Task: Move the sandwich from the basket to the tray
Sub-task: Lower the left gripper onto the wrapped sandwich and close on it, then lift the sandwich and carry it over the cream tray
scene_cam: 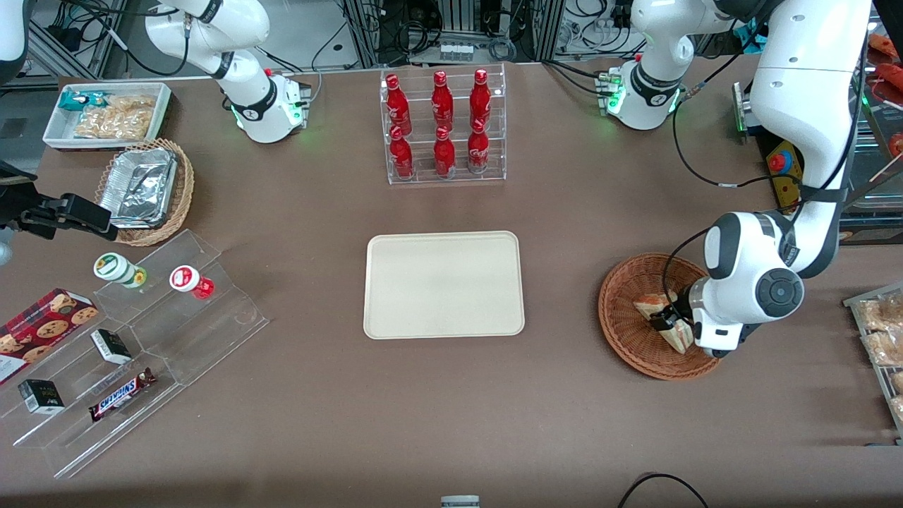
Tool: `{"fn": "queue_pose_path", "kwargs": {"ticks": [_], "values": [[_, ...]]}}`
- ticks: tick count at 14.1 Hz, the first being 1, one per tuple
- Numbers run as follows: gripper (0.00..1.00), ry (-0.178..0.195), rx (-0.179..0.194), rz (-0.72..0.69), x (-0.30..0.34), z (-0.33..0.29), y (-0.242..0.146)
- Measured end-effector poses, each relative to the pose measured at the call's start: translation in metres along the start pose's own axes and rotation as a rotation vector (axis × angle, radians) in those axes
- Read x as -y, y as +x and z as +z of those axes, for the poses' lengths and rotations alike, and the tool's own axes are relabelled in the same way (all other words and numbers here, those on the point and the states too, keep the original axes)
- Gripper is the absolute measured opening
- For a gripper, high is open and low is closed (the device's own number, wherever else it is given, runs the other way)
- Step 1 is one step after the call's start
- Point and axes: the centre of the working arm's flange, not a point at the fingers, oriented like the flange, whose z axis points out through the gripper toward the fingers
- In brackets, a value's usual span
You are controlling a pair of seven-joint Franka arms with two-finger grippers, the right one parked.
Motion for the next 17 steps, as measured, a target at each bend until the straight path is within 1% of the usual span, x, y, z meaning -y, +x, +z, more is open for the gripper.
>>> {"fn": "queue_pose_path", "kwargs": {"ticks": [1,4,5,6,7,9,10,11,13,15,16,17], "values": [[0.74,0.000,0.001,0.000,0.000,0.001,0.000],[0.45,-0.010,-0.011,0.011,-0.007,-0.006,-0.002],[0.37,-0.018,-0.023,0.023,-0.015,-0.013,-0.006],[0.32,-0.024,-0.035,0.041,-0.026,-0.023,-0.012],[0.30,-0.022,-0.040,0.067,-0.039,-0.036,-0.022],[0.29,0.008,-0.030,0.134,-0.071,-0.068,-0.055],[0.26,0.025,-0.027,0.175,-0.090,-0.083,-0.077],[0.24,0.037,-0.029,0.226,-0.111,-0.095,-0.105],[0.24,0.052,-0.043,0.331,-0.153,-0.100,-0.168],[0.25,0.066,-0.054,0.438,-0.195,-0.087,-0.234],[0.27,0.071,-0.058,0.479,-0.215,-0.077,-0.264],[0.27,0.076,-0.060,0.503,-0.233,-0.064,-0.289]]}}
